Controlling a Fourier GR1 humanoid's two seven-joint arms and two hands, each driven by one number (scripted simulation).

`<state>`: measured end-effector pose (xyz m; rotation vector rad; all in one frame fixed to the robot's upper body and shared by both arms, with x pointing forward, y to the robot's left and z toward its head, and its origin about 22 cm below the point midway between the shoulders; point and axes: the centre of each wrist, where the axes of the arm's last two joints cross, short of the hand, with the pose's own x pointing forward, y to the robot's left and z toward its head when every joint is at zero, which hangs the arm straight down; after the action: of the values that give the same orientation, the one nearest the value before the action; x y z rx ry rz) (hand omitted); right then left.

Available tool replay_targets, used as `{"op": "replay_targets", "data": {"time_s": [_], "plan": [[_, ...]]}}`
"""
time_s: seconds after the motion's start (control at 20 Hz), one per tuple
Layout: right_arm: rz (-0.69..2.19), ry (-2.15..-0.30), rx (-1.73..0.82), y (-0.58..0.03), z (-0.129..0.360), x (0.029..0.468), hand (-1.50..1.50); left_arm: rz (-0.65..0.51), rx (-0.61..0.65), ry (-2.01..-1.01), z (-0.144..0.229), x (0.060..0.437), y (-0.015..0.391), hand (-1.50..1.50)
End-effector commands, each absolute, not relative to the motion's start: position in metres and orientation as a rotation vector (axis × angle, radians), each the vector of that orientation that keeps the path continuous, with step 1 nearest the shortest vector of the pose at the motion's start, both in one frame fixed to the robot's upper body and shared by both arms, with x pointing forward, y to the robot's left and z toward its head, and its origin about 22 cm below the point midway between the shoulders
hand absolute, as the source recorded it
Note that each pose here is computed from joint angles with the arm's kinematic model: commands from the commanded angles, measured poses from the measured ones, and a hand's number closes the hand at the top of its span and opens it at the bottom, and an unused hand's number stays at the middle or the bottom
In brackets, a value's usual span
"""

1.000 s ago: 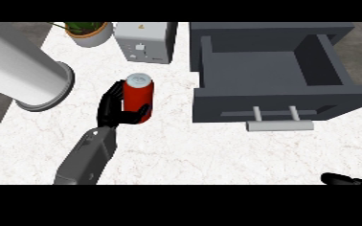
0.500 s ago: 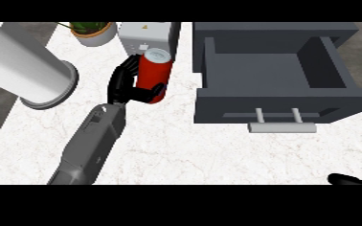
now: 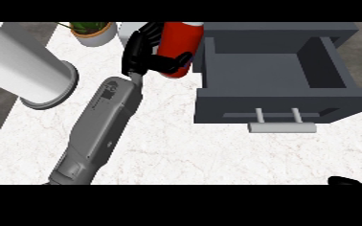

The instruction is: Pick up the can, place it into the drawer and close the drawer

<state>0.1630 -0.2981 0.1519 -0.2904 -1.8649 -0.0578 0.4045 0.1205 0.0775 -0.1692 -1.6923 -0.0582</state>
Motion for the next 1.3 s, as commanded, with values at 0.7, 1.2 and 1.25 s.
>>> {"op": "replay_targets", "data": {"time_s": [0.7, 1.2, 1.25], "plan": [[-0.056, -1.884, -0.289, -0.293, 0.141, 0.169, -1.50, -0.182, -0.123, -1.717, 0.227, 0.420, 0.021, 1.50], [-0.053, -1.907, -0.277, -0.305, 0.156, 0.180, -1.50, -0.222, -0.055, -1.680, 0.253, 0.425, -0.013, 1.50], [-0.041, -1.906, -0.275, -0.302, 0.159, 0.177, -1.50, -0.225, -0.056, -1.664, 0.256, 0.429, -0.013, 1.50]]}}
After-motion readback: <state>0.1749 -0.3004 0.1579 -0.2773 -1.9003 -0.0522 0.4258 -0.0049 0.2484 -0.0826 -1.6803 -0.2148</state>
